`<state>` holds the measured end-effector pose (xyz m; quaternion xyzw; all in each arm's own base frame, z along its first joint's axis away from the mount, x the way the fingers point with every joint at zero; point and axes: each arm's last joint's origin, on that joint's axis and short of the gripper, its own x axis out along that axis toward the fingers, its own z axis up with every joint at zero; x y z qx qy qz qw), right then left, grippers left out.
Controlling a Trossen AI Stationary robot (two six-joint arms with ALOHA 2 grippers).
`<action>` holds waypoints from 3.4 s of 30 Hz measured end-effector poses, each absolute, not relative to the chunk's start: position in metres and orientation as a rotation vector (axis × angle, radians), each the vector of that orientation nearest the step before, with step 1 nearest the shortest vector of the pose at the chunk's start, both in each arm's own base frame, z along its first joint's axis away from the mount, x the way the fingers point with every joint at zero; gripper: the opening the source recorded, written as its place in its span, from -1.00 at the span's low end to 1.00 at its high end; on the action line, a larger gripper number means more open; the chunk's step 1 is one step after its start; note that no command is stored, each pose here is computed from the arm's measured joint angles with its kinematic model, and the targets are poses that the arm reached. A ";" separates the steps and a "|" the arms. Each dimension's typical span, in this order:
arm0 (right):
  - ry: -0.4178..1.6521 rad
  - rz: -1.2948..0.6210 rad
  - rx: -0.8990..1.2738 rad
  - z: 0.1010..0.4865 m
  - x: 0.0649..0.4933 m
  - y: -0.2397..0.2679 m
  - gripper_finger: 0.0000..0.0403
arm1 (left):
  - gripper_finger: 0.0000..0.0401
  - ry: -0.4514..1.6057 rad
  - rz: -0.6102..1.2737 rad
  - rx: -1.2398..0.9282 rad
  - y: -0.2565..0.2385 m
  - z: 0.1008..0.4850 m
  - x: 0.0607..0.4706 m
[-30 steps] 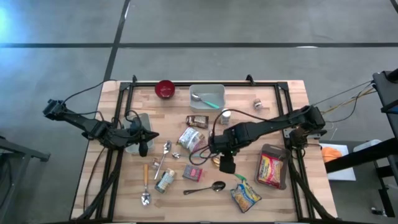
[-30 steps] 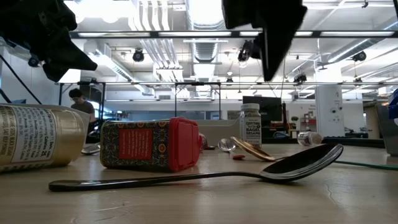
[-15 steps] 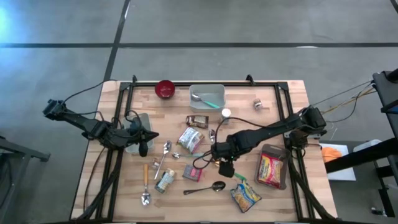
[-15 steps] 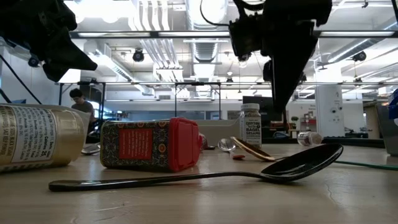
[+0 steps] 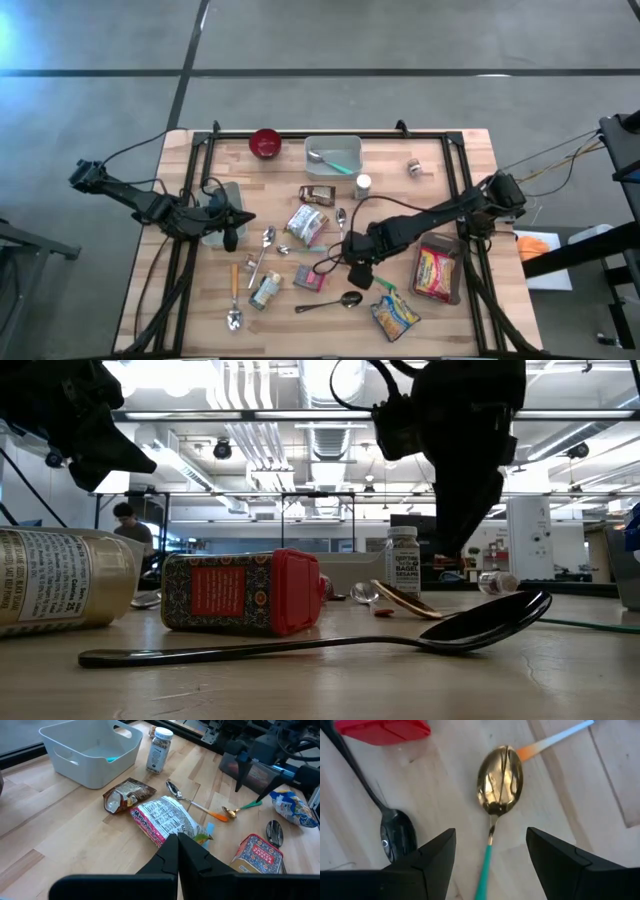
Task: Pick & Place Food Item
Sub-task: Put the green spoon into the right gray bin
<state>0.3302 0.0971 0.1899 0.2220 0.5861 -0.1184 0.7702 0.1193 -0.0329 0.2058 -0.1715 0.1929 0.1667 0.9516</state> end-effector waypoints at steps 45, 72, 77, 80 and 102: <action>1.239 -0.343 0.618 0.142 0.307 0.105 0.19 | -1.00 0.392 0.338 -0.349 -0.033 0.206 0.119; 1.371 -0.344 0.308 0.137 0.336 0.130 0.13 | -1.00 0.393 0.339 -0.348 -0.033 0.206 0.119; 1.408 -0.347 0.290 0.135 0.343 0.134 -0.21 | -1.00 0.395 0.339 -0.347 -0.033 0.206 0.119; 1.415 -0.342 0.287 0.134 0.347 0.136 -0.49 | -1.00 0.395 0.339 -0.347 -0.033 0.206 0.119; 1.351 -0.447 0.029 0.217 0.343 0.116 -0.95 | -1.00 0.397 0.341 -0.345 -0.033 0.205 0.119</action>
